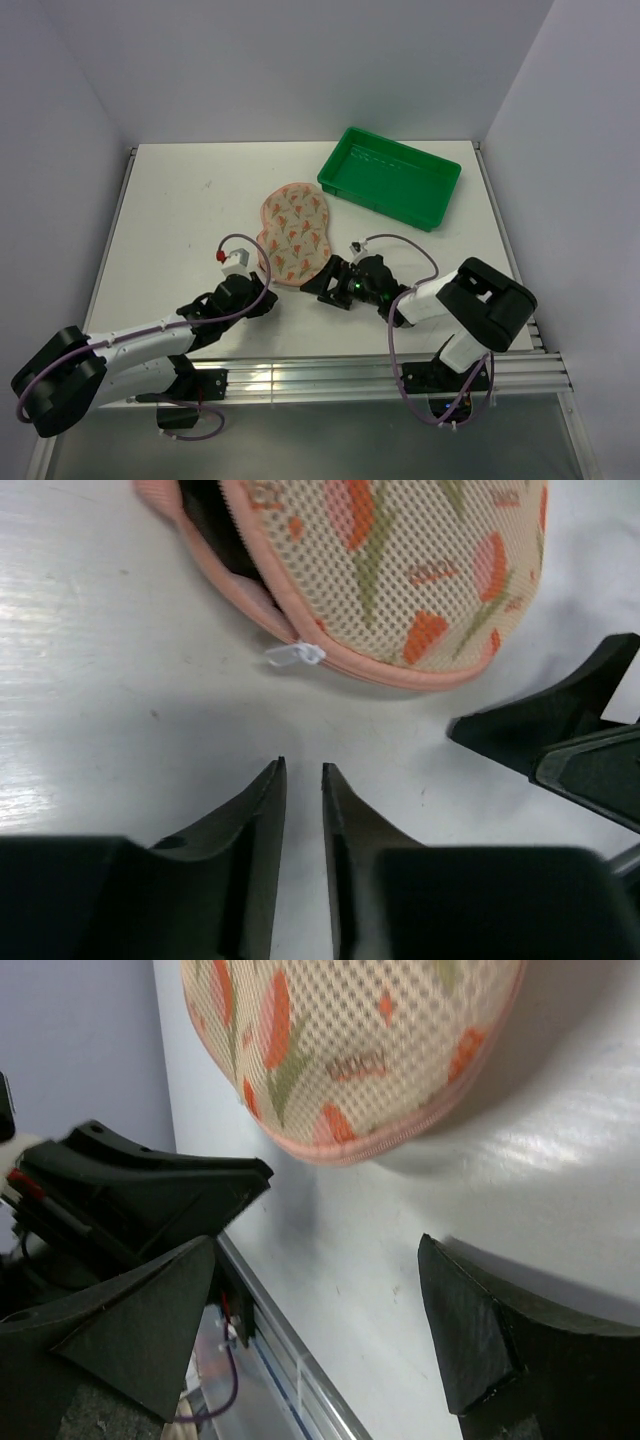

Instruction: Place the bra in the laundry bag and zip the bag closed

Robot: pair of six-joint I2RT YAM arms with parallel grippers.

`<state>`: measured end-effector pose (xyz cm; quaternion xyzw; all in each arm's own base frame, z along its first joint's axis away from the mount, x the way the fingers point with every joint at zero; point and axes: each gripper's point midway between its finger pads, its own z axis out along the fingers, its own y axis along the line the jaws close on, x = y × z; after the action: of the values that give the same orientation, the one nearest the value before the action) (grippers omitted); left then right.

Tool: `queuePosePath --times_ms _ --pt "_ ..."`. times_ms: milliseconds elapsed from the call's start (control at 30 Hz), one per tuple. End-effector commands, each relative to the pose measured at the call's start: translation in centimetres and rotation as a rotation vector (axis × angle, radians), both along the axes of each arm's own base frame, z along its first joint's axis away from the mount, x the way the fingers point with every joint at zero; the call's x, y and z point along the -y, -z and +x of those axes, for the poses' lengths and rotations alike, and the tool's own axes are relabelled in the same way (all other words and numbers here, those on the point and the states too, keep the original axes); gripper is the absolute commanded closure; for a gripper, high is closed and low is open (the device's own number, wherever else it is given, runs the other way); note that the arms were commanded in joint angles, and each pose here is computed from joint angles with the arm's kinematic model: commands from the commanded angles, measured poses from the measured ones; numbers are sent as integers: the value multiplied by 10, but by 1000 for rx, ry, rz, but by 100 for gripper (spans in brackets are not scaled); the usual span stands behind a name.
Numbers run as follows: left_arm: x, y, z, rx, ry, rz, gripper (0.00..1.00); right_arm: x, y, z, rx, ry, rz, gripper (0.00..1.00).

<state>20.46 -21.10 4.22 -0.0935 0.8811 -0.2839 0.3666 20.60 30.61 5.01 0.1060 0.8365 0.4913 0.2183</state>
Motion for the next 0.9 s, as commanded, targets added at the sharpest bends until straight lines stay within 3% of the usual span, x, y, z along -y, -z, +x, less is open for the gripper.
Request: queuePosePath --times_ms 0,133,400,500,533,600,633,667,800,867 --pt "-13 -1 11 54 -57 60 70 -18 -22 18 57 30 49 10" --pt "-15 -3 18 74 -84 76 62 -39 -28 33 73 106 54 10" --pt "-15 -10 16 98 -58 45 58 -34 -7 58 -53 306 152 32" --pt "-17 -7 16 87 -56 27 54 -19 -6 64 -50 358 163 49" --pt "-14 -10 18 94 -52 -2 54 -15 -3 62 -53 360 155 73" --pt "-13 -7 20 74 -48 -28 54 -10 -5 63 -48 372 157 84" --pt "-13 -8 21 73 -52 -34 55 -7 -4 60 -53 362 161 97" --pt "-15 -7 25 72 -64 -33 59 -5 -8 61 -48 361 172 100" --pt "-22 -12 31 80 -90 -69 58 14 -11 48 -23 326 165 100" --pt "-27 -16 32 87 -113 -87 55 23 1 28 -28 239 99 76"
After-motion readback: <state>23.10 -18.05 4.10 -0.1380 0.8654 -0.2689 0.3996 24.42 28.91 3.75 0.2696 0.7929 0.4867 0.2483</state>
